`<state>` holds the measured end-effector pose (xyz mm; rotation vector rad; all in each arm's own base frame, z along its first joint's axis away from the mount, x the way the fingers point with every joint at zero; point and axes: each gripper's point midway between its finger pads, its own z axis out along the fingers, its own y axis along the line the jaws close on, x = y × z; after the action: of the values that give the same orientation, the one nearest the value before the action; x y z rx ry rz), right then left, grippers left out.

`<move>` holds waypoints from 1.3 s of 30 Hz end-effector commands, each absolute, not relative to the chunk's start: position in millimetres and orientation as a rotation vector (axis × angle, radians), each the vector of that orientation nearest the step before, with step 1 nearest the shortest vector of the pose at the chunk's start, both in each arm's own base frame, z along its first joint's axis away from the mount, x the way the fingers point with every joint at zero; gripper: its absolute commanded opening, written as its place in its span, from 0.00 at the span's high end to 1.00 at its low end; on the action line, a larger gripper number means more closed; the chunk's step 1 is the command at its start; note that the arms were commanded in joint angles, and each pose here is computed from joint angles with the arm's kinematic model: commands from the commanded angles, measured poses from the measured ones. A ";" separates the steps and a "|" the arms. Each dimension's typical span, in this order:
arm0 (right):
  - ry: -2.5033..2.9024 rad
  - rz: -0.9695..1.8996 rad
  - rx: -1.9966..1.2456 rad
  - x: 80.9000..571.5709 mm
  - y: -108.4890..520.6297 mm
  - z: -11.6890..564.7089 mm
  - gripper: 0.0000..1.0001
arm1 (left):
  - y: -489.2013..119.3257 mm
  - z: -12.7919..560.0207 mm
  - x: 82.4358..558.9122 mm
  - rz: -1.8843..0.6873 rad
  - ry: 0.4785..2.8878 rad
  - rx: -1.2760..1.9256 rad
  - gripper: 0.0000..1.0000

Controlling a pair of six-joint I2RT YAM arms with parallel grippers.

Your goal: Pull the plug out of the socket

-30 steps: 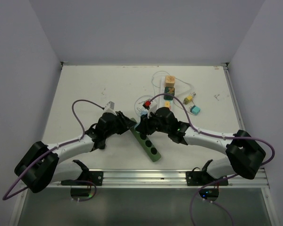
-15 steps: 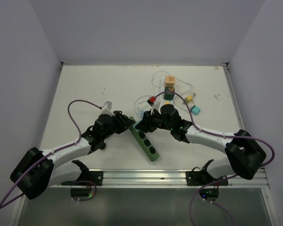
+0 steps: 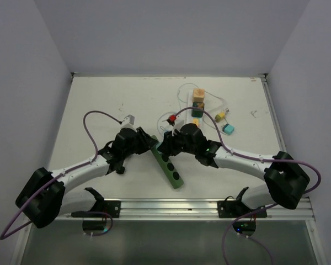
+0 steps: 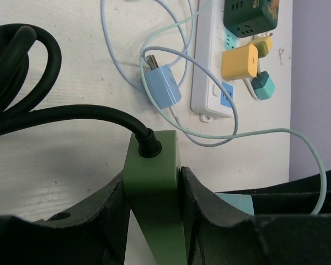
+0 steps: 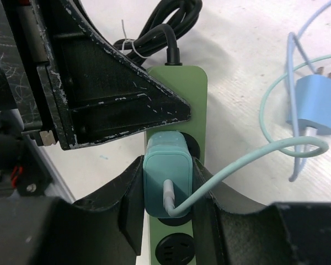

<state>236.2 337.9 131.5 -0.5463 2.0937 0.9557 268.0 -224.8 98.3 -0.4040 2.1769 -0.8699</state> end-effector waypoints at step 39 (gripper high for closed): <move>2.003 0.687 -0.504 275.6 321.2 183.3 1.00 | -125.9 35.9 268.7 -0.161 2.348 -0.377 1.00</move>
<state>258.2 330.4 157.5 -0.5425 2.0786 0.8102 289.8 -185.6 82.4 -0.3837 2.1926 -0.5771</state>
